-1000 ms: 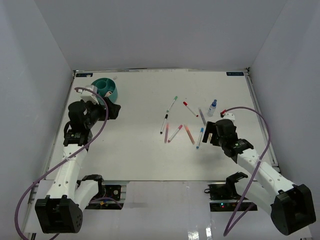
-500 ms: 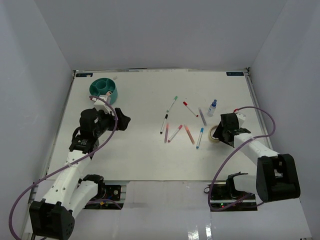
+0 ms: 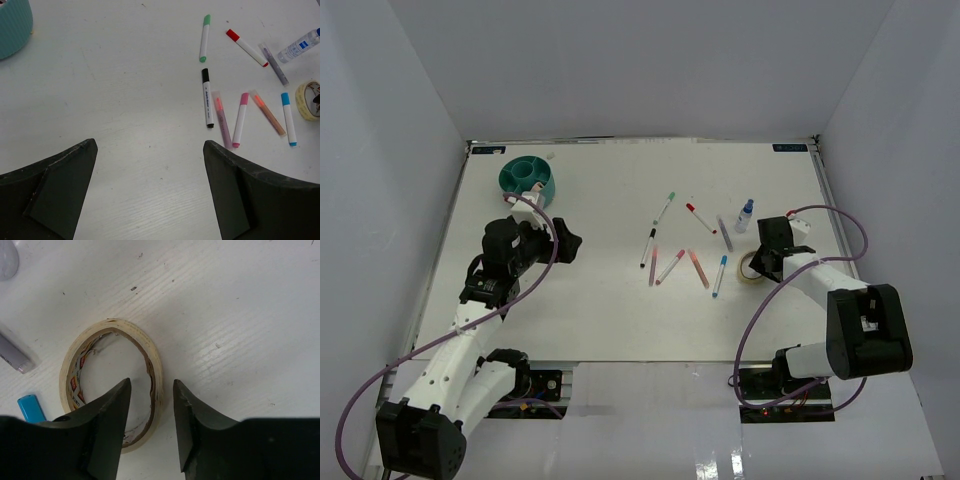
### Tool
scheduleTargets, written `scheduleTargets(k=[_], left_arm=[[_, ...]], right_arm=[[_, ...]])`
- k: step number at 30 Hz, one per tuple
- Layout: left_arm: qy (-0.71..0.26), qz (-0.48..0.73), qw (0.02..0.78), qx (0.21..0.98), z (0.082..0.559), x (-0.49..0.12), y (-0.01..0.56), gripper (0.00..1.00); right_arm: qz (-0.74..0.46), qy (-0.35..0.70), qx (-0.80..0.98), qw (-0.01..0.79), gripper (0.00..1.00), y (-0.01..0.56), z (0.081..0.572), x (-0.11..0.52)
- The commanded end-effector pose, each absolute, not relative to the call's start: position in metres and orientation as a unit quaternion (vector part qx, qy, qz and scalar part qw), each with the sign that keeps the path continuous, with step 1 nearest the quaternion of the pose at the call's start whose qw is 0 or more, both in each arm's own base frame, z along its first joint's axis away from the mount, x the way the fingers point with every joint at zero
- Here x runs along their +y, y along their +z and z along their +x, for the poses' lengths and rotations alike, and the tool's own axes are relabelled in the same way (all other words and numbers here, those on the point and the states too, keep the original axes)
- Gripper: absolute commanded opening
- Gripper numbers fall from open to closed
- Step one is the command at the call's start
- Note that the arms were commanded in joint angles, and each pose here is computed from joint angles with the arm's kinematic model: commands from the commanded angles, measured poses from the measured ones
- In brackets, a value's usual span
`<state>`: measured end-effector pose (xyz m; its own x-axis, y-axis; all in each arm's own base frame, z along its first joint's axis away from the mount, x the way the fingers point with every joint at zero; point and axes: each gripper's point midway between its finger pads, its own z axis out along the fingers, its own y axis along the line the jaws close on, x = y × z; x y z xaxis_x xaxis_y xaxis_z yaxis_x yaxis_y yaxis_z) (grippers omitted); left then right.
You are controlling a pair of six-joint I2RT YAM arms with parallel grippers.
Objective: Sort the stationery into containers
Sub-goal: Pick up the stationery from the center of the board.
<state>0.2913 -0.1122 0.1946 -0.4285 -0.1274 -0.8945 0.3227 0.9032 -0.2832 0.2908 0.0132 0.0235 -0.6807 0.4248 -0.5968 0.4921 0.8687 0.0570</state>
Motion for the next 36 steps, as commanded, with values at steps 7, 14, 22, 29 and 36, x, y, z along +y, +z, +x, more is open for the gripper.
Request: scheduleTargets(k=[7, 14, 22, 29, 36], left_arm=[[-0.302, 0.094, 0.502, 0.805, 0.278, -0.145, 0.212, 0.98], [-0.391, 0.120, 0.466, 0.785, 0.267, -0.175, 0.239, 0.98], [-0.445, 0.134, 0.451, 0.762, 0.261, -0.190, 0.270, 0.98], [-0.484, 0.129, 0.434, 0.748, 0.264, -0.206, 0.289, 0.98], [-0.503, 0.131, 0.414, 0.747, 0.263, -0.228, 0.288, 0.98]], right_arm=[[0.246, -0.066, 0.898, 0.357, 0.12, 0.045, 0.295, 0.001], [0.194, -0.032, 0.897, 0.396, 0.08, 0.067, 0.295, 0.010], [0.007, 0.173, 0.863, 0.474, 0.08, 0.117, 0.312, 0.102], [-0.224, 0.285, 0.754, 0.548, 0.08, 0.184, 0.288, 0.212], [-0.333, 0.387, 0.656, 0.556, 0.08, 0.231, 0.269, 0.278]])
